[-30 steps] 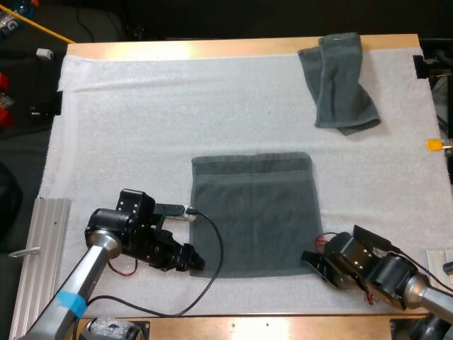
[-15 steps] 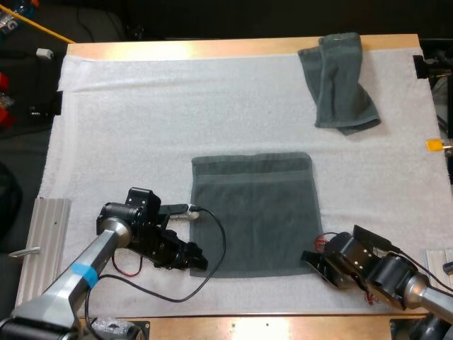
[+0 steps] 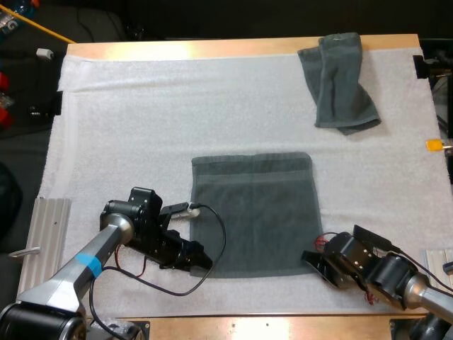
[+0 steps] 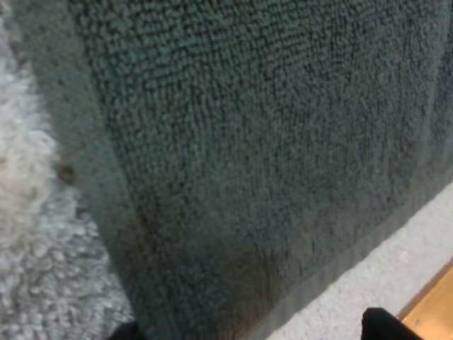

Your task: Pick towel from pile, fold and stack

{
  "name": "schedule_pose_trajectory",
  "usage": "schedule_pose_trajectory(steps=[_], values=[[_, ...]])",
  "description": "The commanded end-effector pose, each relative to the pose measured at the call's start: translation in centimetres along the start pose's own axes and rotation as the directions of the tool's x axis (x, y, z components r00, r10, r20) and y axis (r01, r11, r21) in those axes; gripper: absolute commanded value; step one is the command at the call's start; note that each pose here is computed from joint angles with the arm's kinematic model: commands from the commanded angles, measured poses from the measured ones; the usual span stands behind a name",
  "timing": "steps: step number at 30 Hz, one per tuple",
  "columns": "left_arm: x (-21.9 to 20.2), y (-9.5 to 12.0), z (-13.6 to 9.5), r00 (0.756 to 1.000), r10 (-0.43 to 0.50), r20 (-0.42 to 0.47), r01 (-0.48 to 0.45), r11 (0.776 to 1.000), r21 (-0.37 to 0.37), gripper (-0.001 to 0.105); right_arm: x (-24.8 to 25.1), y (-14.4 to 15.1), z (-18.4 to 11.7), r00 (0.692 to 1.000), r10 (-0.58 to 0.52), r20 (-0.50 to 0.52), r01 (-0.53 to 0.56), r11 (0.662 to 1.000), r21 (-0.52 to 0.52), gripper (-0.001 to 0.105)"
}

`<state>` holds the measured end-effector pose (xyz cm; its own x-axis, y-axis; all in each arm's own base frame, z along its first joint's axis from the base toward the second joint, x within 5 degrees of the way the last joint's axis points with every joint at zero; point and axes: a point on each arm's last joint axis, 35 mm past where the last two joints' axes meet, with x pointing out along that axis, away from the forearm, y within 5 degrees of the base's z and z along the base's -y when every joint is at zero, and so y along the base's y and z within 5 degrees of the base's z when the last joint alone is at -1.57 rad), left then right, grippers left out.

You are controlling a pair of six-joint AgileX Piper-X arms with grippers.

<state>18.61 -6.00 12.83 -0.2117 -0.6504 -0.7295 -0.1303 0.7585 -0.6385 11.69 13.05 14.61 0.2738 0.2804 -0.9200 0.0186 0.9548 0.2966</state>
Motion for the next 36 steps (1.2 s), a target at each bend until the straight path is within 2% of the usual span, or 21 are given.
schedule_pose_trajectory(steps=[1, 11, 13, 21, 22, 28, 36], values=[[0.2, -0.1, -0.1, 1.0, -0.023, -0.013, 0.023, 1.0, -0.005, 0.059, -0.1, -0.1, 0.0, 1.0, -0.009, 0.003, 0.009, 1.0, -0.006, 0.0], [0.2, -0.1, -0.1, 1.0, -0.025, -0.013, 0.025, 1.0, -0.005, 0.053, -0.1, -0.1, 0.0, 1.0, -0.009, 0.003, 0.009, 1.0, -0.006, 0.0], [0.2, -0.1, -0.1, 1.0, -0.025, -0.013, 0.025, 1.0, -0.005, 0.048, -0.1, -0.1, 0.0, 1.0, -0.009, 0.003, 0.009, 1.0, -0.006, 0.0], [0.2, 0.1, -0.1, 1.0, 0.026, -0.004, -0.026, 1.0, 0.003, 0.004, -0.1, 0.0, 0.0, 1.0, -0.002, 0.001, 0.002, 1.0, -0.006, 0.0], [0.2, 0.1, -0.1, 1.0, 0.027, -0.005, -0.027, 1.0, 0.005, 0.001, -0.1, 0.0, 0.0, 1.0, -0.002, 0.001, 0.002, 1.0, -0.006, 0.0], [-0.3, -0.1, -0.9, 0.999, 0.029, -0.033, -0.029, 0.999, 0.019, 0.0, -0.5, 0.4, 0.1, 0.998, 0.03, -0.05, -0.032, 0.998, -0.052, 0.0], [-3.0, -2.3, -3.9, 0.999, 0.034, 0.035, -0.038, 0.993, 0.113, 0.0, -4.1, 1.1, 0.7, 0.996, -0.005, -0.088, -0.006, 0.992, -0.123, 0.0]])
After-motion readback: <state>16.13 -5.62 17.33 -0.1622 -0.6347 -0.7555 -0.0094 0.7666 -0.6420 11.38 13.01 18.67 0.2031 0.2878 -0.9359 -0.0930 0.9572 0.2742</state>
